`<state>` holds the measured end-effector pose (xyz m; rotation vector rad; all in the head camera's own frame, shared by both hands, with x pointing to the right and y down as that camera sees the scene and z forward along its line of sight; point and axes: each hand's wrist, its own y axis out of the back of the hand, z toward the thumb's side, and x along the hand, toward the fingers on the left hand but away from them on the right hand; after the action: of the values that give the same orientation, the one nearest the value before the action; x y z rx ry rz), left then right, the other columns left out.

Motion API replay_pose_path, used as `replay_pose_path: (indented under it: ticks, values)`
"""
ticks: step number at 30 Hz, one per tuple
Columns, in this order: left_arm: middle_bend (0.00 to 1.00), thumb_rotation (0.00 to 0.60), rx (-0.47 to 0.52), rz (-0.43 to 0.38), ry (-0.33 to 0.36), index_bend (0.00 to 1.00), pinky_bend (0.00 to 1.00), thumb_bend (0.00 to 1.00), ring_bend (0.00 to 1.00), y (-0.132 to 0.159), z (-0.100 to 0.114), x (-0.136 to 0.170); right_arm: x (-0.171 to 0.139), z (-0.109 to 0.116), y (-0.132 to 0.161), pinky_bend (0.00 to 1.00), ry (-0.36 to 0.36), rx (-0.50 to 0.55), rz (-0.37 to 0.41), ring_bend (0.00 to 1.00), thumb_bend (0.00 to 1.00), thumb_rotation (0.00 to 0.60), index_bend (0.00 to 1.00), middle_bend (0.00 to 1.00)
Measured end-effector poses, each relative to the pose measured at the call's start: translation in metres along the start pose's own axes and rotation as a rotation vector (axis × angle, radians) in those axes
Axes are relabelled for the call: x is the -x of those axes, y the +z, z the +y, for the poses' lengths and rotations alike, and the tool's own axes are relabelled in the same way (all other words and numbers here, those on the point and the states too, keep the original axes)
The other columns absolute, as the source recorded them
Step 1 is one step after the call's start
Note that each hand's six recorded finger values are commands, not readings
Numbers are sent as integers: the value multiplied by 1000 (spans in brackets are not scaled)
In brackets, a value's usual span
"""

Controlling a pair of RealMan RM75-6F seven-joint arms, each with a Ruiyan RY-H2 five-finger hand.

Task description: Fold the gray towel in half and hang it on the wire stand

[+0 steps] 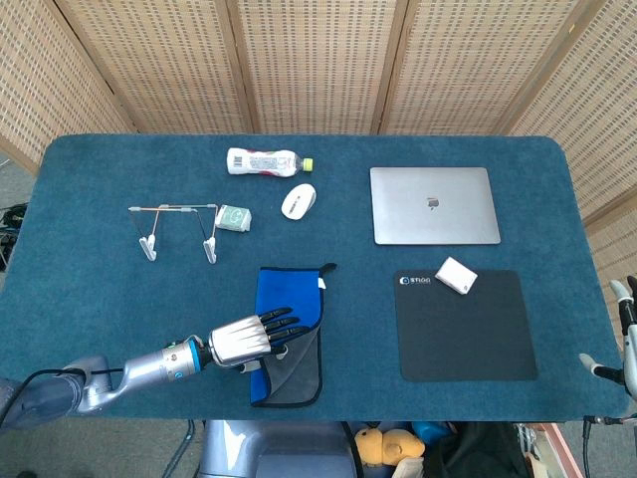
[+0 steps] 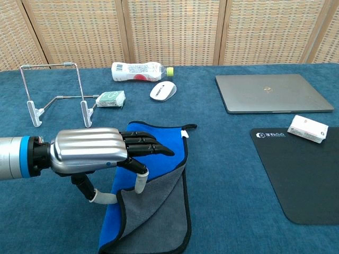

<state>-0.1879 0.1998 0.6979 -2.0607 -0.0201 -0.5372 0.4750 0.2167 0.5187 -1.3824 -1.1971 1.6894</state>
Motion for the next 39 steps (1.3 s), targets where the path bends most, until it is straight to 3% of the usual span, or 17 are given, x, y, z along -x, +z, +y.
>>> replay_pose_path:
  ticks: [8, 17, 26, 39]
  values:
    - [0, 600, 2, 1, 7, 570, 0, 379, 0, 1, -1, -4, 0, 0, 0, 0, 3, 3, 0, 0, 0, 600, 0, 0]
    - [0, 600, -37, -37, 67, 625, 0, 406, 0, 12, 11, -14, 0, 0, 0, 0, 3, 3, 2, 0, 0, 600, 0, 0]
    - [0, 600, -235, -130, 151, 623, 0, 405, 0, 30, 29, -27, 0, 0, 0, 0, 3, 8, 5, 0, 0, 600, 0, 0]
    - [0, 600, -560, -348, 245, 623, 0, 405, 0, 79, 42, -59, -2, 1, 1, 0, 5, 15, 13, 0, 0, 600, 0, 0]
